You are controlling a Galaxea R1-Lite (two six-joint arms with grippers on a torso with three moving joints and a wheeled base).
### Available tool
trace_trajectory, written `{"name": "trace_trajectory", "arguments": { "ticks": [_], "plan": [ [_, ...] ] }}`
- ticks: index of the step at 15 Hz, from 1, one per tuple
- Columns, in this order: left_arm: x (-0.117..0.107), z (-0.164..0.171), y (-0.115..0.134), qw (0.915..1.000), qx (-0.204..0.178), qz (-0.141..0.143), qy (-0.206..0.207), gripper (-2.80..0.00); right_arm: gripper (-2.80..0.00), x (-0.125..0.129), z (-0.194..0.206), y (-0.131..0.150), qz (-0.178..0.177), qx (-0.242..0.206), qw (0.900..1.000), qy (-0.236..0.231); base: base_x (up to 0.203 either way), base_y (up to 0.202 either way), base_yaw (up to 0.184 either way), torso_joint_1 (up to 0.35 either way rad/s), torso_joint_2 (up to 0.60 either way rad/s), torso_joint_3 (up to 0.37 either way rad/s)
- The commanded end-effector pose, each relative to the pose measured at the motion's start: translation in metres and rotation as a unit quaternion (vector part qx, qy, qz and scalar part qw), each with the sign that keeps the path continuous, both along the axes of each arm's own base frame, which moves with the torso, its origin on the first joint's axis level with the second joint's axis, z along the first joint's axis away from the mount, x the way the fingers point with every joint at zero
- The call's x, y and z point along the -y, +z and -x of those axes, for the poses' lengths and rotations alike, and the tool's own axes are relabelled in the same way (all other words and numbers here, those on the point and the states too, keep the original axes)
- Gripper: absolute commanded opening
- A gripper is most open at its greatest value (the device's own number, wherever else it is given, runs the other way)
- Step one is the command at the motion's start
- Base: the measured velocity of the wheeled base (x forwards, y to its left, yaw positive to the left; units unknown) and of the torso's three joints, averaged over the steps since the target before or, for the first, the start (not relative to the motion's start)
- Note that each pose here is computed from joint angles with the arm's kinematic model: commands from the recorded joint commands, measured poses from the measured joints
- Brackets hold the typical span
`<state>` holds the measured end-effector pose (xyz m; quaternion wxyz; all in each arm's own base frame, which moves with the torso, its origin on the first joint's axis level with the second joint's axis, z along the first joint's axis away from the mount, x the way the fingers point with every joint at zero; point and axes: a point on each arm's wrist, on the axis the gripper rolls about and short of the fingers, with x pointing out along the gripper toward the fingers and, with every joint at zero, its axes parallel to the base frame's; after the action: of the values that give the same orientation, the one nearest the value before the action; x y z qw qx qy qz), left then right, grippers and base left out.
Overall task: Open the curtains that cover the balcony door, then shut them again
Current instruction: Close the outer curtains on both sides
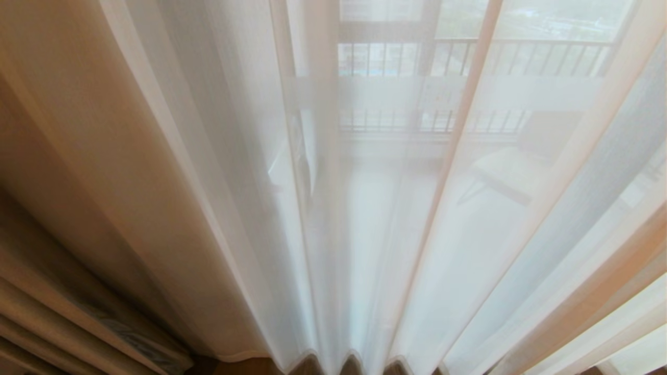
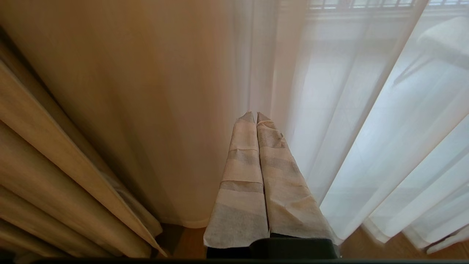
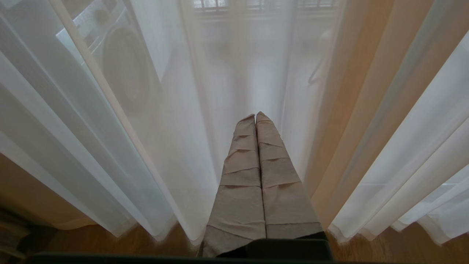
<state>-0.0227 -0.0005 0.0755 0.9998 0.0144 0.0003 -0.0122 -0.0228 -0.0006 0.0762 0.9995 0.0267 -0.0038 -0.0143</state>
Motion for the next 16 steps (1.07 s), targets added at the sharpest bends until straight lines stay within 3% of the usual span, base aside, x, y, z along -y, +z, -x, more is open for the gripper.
{"name": "trace_trajectory", "arguments": {
  "ticks": [1, 10, 16],
  "plan": [
    [0.000, 0.000, 0.000, 1.0000, 0.000, 0.000, 0.000, -2.80, -2.80, 0.000, 0.000, 0.000, 0.000, 0.000, 1.000, 0.000, 0.000, 0.000, 0.000, 0.000, 0.00, 0.000],
    [0.000, 0.000, 0.002, 0.9999, 0.005, 0.012, 0.003, -2.80, -2.80, 0.000, 0.000, 0.000, 0.000, 0.000, 1.000, 0.000, 0.000, 0.000, 0.000, 0.000, 0.00, 0.000],
    [-0.002, 0.010, 0.054, 0.9980, 0.032, 0.027, 0.048, -2.80, -2.80, 0.000, 0.000, 0.000, 0.000, 0.000, 1.000, 0.000, 0.000, 0.000, 0.000, 0.000, 0.00, 0.000]
  ]
}}
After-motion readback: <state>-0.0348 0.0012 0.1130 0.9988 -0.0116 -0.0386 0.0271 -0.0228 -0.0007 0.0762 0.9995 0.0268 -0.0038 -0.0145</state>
